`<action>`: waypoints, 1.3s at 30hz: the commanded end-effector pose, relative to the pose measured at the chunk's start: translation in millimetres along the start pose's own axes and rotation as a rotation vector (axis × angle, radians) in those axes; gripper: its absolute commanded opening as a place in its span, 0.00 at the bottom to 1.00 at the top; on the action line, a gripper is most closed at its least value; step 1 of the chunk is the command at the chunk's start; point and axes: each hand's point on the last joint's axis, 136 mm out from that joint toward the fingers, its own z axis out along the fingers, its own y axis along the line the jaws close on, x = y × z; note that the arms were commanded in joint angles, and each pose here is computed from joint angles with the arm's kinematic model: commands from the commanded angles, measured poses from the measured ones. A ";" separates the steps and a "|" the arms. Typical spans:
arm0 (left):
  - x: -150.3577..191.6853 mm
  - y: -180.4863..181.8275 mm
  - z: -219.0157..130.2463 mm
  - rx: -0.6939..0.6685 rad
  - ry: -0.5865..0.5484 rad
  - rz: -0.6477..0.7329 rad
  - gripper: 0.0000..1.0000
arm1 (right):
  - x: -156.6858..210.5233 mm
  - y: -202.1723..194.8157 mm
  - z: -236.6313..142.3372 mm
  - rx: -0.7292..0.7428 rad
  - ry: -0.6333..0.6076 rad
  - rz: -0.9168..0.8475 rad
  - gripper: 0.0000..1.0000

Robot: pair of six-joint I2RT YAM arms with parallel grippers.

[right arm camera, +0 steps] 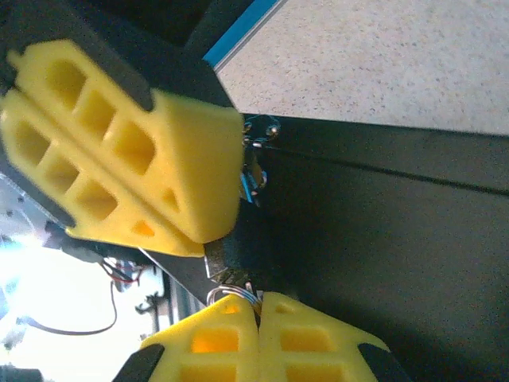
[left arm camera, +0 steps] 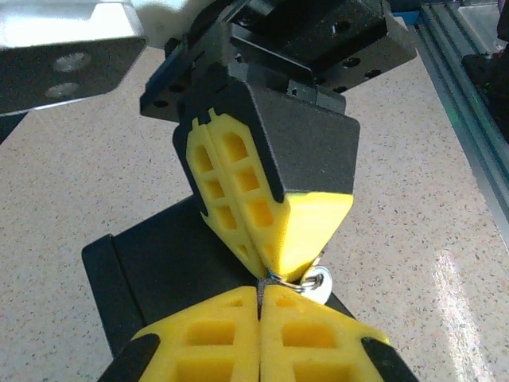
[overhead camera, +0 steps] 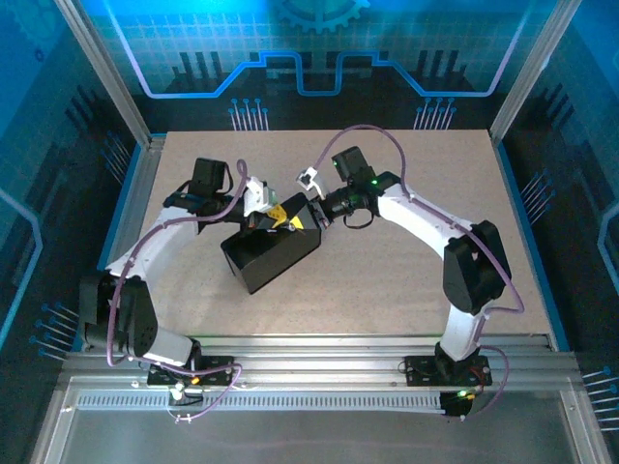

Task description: Unlock the padlock with the key

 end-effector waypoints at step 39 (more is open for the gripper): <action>67.0 21.8 -81.5 -0.704 0.323 -0.887 0.19 | -5.1 -19.7 18.1 0.437 0.280 -0.549 0.57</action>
